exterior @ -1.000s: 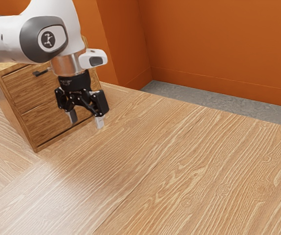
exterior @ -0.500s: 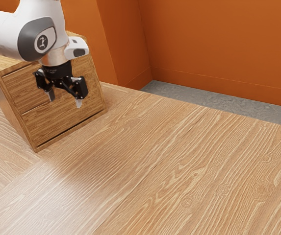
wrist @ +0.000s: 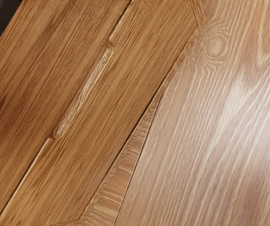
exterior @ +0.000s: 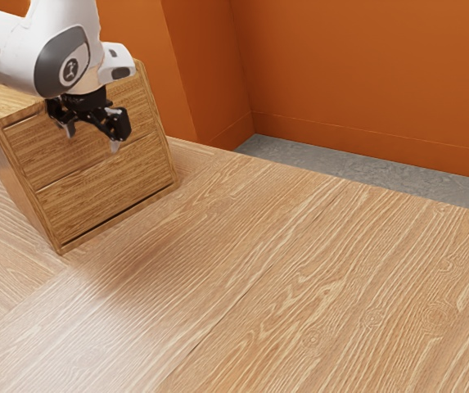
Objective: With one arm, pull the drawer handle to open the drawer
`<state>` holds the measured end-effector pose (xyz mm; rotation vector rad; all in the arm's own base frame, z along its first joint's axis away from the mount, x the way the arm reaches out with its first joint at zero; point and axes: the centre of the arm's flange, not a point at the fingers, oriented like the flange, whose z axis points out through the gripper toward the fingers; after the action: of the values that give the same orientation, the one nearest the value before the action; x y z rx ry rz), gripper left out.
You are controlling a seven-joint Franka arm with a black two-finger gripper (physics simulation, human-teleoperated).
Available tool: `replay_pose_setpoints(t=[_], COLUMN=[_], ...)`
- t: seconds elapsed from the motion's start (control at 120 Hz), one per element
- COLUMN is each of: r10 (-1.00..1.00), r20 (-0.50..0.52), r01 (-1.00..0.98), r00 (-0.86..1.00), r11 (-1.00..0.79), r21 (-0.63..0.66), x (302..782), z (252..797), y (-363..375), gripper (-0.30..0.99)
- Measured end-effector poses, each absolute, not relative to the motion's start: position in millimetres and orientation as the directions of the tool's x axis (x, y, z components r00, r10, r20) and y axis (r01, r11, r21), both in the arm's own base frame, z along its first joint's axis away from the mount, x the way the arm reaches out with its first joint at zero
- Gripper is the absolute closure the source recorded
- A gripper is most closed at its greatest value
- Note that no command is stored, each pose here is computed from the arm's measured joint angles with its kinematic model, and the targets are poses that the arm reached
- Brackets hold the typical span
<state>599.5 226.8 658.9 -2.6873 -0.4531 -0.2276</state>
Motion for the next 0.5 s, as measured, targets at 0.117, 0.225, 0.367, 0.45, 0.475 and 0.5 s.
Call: replay_pose_setpoints(t=[0.117, 0.225, 0.367, 0.45, 0.475, 0.5], r10=[0.242, 0.173, 0.078, 0.038, 0.028, 0.019], r20=[0.222, 0.207, 0.178, 0.171, 0.169, 0.165], r01=[0.315, 0.25, 0.162, 0.129, 0.12, 0.111], r00=[0.945, 0.963, 0.981, 0.985, 0.985, 0.986], r11=[-0.858, -0.859, -0.833, -0.819, -0.816, -0.813], r21=[-0.406, -0.447, -0.529, -0.56, -0.566, -0.571], x=[599.5, 606.7, 618.2, 620.7, 621.4, 622.3], z=[661.8, 660.4, 652.8, 655.1, 655.3, 655.0], y=[231.3, 219.9, 211.1, 208.7, 208.1, 207.5], gripper=[0.0, 0.0, 0.0, 0.0, 0.0, 0.0])
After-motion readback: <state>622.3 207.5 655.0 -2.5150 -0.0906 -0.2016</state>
